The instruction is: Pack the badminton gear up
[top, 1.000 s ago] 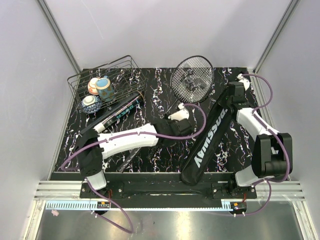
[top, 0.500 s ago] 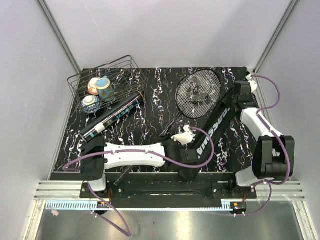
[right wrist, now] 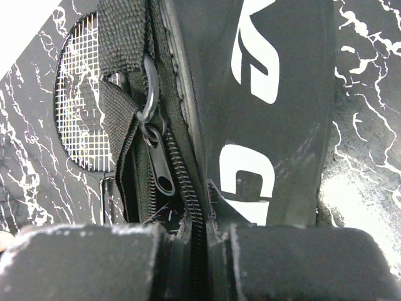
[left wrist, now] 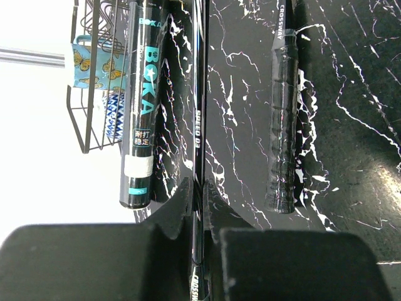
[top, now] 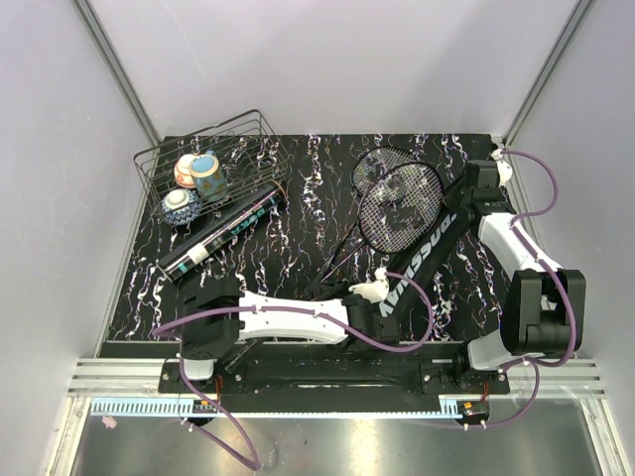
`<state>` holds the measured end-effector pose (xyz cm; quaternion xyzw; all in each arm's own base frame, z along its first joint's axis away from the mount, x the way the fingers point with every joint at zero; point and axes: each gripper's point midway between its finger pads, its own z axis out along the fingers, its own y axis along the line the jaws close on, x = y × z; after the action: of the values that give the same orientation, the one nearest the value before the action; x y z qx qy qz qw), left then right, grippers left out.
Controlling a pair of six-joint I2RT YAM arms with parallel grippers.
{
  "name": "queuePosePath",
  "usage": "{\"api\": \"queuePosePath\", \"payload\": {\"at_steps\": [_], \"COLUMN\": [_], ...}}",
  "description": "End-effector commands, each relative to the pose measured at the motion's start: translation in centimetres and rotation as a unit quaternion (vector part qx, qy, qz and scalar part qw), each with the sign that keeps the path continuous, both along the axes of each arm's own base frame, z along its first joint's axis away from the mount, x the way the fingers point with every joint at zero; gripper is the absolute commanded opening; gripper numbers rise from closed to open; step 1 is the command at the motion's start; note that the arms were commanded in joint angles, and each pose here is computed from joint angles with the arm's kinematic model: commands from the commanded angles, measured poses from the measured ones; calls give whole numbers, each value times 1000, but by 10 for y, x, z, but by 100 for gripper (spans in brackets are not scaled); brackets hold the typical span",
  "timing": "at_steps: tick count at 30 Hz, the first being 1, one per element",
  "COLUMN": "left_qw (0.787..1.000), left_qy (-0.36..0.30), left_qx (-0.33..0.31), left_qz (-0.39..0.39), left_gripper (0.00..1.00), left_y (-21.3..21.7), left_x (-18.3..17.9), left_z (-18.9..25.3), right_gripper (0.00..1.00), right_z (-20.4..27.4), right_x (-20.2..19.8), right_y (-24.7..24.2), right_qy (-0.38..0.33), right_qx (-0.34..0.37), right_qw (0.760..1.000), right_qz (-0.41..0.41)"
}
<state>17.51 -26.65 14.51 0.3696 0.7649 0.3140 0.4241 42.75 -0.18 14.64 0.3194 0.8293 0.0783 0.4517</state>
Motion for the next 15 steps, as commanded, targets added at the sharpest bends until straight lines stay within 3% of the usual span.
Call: {"api": "queuePosePath", "payload": {"at_steps": [1, 10, 15], "left_qw": [1000, 997, 994], "left_qy": [-30, -18, 54], "left_qx": [-2, 68, 13], "left_qz": [-8, -38, -90], "left_gripper": [0, 0, 0], "left_y": [-4, -13, -36], "left_x": [2, 5, 4], "left_z": [9, -17, -24], "right_gripper": [0, 0, 0], "right_z": [38, 55, 54], "right_x": [7, 4, 2], "right_y": [-9, 1, 11], "right_qy": [-50, -88, -99], "right_qx": [34, 67, 64], "right_qw": [998, 994, 992], "right_qz": [-19, 15, 52]}}
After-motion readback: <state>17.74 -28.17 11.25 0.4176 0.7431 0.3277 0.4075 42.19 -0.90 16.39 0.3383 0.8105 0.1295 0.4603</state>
